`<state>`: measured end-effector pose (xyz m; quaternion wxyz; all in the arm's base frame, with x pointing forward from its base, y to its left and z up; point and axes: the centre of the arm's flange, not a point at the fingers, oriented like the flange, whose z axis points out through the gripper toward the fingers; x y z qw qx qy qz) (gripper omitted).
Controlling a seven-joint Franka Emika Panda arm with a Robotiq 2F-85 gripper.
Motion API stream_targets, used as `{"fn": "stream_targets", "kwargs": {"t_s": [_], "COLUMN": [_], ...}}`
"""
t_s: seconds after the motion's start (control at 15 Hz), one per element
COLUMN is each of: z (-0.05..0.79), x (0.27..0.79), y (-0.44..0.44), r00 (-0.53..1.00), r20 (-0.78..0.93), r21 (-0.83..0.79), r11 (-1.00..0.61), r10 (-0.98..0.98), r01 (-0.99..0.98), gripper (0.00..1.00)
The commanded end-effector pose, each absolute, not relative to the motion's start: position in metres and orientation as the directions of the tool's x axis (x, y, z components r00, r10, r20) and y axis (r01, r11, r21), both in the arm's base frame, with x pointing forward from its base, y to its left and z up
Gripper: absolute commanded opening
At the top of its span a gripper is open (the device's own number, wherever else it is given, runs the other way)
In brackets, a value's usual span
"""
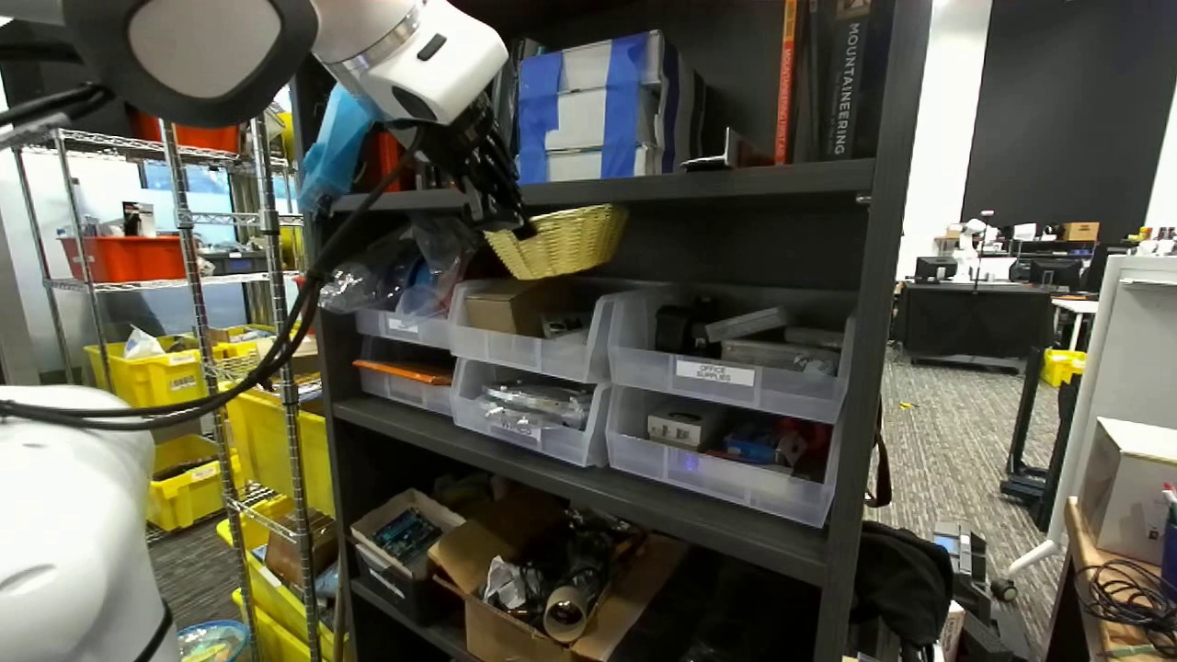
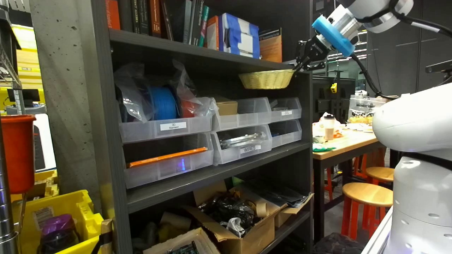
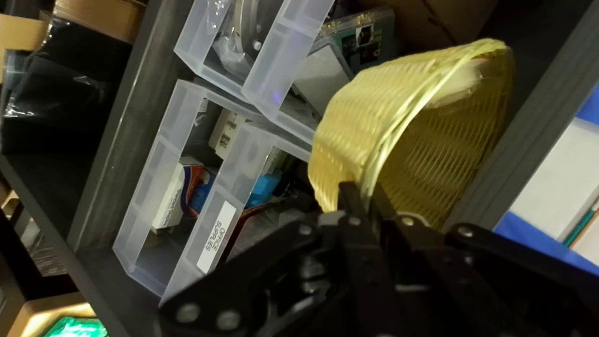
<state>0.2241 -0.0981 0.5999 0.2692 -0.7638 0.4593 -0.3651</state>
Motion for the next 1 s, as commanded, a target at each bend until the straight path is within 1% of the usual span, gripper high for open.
{"fn": "stream_targets", "kwargs": {"t_s": [0.0, 0.33, 0.6, 0.93], "z": [0.600, 0.597, 0.594, 0.586], "x": [0.228, 0.246, 0.265, 0.279], "y": [-0.076, -0.047, -0.028, -0.021], "r00": [0.333, 0.361, 0.358, 0.351], "r20": [0.320, 0.363, 0.434, 0.459], "r21": [-0.753, -0.723, -0.718, -0.709], "r11": [-0.451, -0.504, -0.558, -0.574], "r10": [-0.887, -0.859, -0.827, -0.816], "r01": [-0.479, -0.472, -0.417, -0.409], "gripper": [0.02, 0.02, 0.02, 0.02]}}
